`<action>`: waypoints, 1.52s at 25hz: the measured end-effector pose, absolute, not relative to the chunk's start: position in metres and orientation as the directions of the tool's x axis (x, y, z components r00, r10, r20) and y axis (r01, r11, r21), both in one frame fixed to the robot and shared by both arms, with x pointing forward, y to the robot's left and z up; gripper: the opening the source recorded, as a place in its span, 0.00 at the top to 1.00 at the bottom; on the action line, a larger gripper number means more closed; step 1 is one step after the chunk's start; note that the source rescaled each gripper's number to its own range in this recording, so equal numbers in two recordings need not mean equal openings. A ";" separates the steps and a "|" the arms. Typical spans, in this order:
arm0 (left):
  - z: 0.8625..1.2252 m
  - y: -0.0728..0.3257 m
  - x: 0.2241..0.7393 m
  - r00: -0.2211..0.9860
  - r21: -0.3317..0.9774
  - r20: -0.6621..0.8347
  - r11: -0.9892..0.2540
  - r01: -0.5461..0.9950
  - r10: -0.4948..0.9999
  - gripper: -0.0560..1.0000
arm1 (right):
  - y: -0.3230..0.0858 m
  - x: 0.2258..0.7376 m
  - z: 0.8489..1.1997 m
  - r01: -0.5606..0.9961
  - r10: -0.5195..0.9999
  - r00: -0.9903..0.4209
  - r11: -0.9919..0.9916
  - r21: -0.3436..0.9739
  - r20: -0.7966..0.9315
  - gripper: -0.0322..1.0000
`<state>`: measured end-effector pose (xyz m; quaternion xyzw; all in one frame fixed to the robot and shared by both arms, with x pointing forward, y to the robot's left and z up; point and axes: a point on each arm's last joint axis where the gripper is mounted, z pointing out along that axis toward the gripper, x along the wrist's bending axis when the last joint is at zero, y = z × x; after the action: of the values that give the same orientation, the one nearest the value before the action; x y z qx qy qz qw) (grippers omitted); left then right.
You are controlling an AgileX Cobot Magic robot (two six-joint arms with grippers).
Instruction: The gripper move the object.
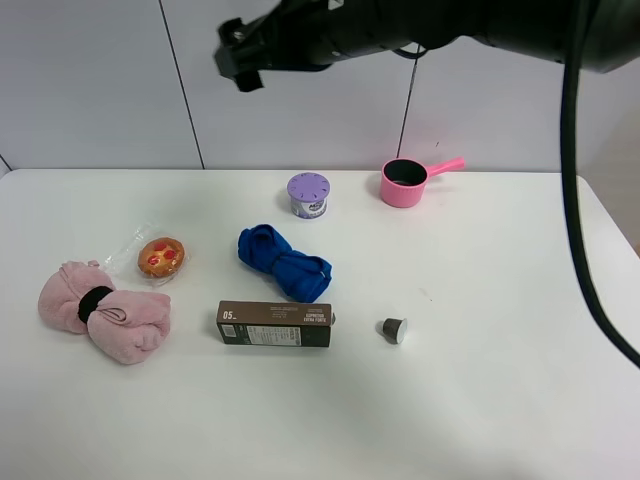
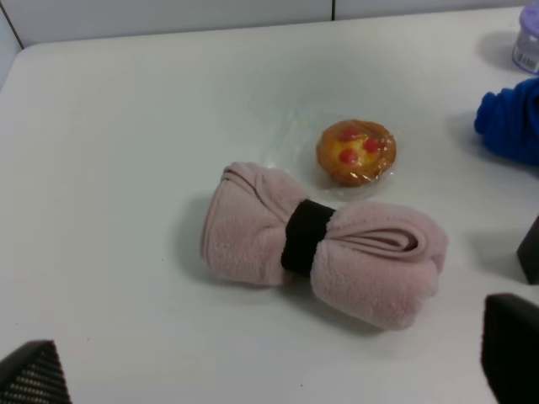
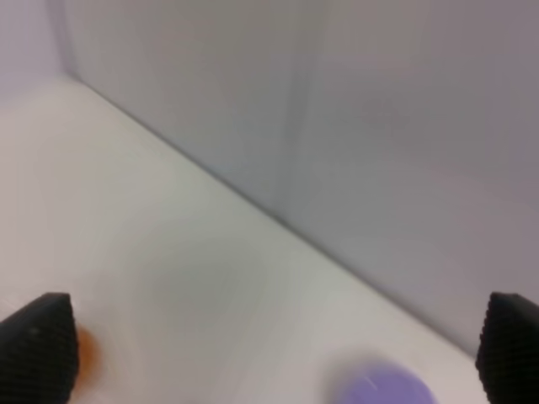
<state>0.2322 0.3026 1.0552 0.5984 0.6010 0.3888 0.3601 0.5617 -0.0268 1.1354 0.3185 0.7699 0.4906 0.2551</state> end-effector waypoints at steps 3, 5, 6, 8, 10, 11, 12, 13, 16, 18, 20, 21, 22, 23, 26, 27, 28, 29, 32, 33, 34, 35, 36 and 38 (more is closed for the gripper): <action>1.055 0.303 0.232 -0.025 0.898 0.032 -0.018 0.439 0.999 0.00 | -0.063 0.581 1.122 0.384 0.810 -0.579 0.377 0.843 -0.099 0.00; 1.055 0.303 0.232 -0.025 0.898 0.032 -0.018 0.439 0.999 0.00 | -0.091 0.591 1.115 0.474 0.844 -0.520 0.414 0.777 -0.133 0.00; 1.055 0.303 0.232 -0.025 0.898 0.032 -0.018 0.439 0.999 0.00 | -0.104 0.594 1.113 0.521 0.859 -0.491 0.422 0.742 -0.143 0.00; 1.055 0.303 0.232 -0.025 0.898 0.032 -0.018 0.439 0.999 0.00 | -0.130 0.595 1.116 0.588 0.882 -0.442 0.425 0.689 -0.166 0.00; 1.055 0.303 0.232 -0.025 0.898 0.032 -0.018 0.439 0.999 0.00 | -0.155 0.593 1.122 0.642 0.903 -0.388 0.406 0.650 -0.181 0.00; 1.055 0.303 0.232 -0.025 0.898 0.032 -0.018 0.439 0.999 0.00 | -0.166 0.591 1.127 0.659 0.912 -0.365 0.395 0.641 -0.186 0.00; 1.055 0.303 0.232 -0.025 0.898 0.032 -0.018 0.439 0.999 0.00 | -0.178 0.589 1.131 0.678 0.921 -0.338 0.380 0.629 -0.193 0.00; 1.055 0.303 0.232 -0.025 0.898 0.032 -0.018 0.439 0.999 0.00 | -0.189 0.588 1.135 0.696 0.930 -0.312 0.363 0.619 -0.194 0.00; 1.055 0.303 0.232 -0.025 0.898 0.032 -0.018 0.439 0.999 0.00 | -0.218 0.584 1.146 0.718 0.944 -0.253 0.330 0.613 -0.213 0.00; 1.055 0.303 0.232 -0.025 0.898 0.032 -0.018 0.439 0.999 0.00 | -0.236 0.582 1.153 0.724 0.950 -0.217 0.311 0.616 -0.225 0.00; 1.055 0.303 0.232 -0.025 0.898 0.032 -0.018 0.439 0.999 0.00 | -0.257 0.580 1.158 0.732 0.959 -0.168 0.276 0.623 -0.228 0.00; 1.055 0.303 0.232 -0.025 0.898 0.032 -0.018 0.439 0.999 0.00 | -0.266 0.580 1.160 0.735 0.962 -0.146 0.261 0.626 -0.229 0.00; 1.055 0.303 0.232 -0.025 0.898 0.032 -0.018 0.439 0.999 0.00 | -0.277 0.578 1.162 0.743 0.967 -0.115 0.236 0.627 -0.228 0.00; 1.055 0.303 0.232 -0.025 0.898 0.032 -0.018 0.439 0.999 0.00 | -0.288 0.577 1.163 0.754 0.970 -0.086 0.213 0.621 -0.228 0.00; 1.055 0.303 0.232 -0.025 0.898 0.032 -0.018 0.439 0.999 0.00 | -0.317 0.569 1.166 0.786 0.975 -0.002 0.139 0.602 -0.223 0.00; 1.055 0.303 0.232 -0.025 0.898 0.032 -0.018 0.439 0.999 0.00 | -0.327 0.564 1.169 0.793 0.974 0.030 0.112 0.598 -0.223 0.01; 1.055 0.303 0.232 -0.025 0.898 0.032 -0.018 0.439 0.999 0.00 | -0.335 0.560 1.170 0.802 0.973 0.055 0.090 0.590 -0.223 0.00; 1.055 0.303 0.232 -0.025 0.898 0.032 -0.018 0.439 0.999 0.00 | -0.344 0.554 1.174 0.808 0.971 0.084 0.065 0.586 -0.224 0.00; 1.055 0.303 0.232 -0.025 0.898 0.032 -0.018 0.439 0.999 0.00 | -0.360 0.533 1.184 0.821 0.964 0.148 0.004 0.571 -0.220 0.00; 1.055 0.303 0.232 -0.025 0.898 0.032 -0.018 0.439 0.999 0.00 | -0.361 0.524 1.190 0.818 0.964 0.161 -0.009 0.576 -0.213 0.00; 1.055 0.303 0.232 -0.025 0.898 0.032 -0.018 0.439 0.999 0.00 | -0.361 0.517 1.196 0.812 0.964 0.169 -0.018 0.584 -0.205 0.00; 1.055 0.303 0.232 -0.025 0.898 0.032 -0.018 0.439 0.999 0.00 | -0.359 0.508 1.203 0.799 0.966 0.172 -0.021 0.600 -0.195 0.00; 1.055 0.303 0.232 -0.025 0.898 0.032 -0.018 0.439 0.999 0.00 | -0.356 0.499 1.210 0.784 0.969 0.170 -0.024 0.620 -0.178 0.00; 1.055 0.303 0.232 -0.025 0.898 0.032 -0.018 0.439 0.999 0.00 | -0.349 0.481 1.224 0.750 0.977 0.158 -0.024 0.661 -0.144 0.00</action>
<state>0.2322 0.3026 1.0552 0.5984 0.6010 0.3888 0.3601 0.4806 -0.3489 1.2244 0.6924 0.6234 0.1800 0.3154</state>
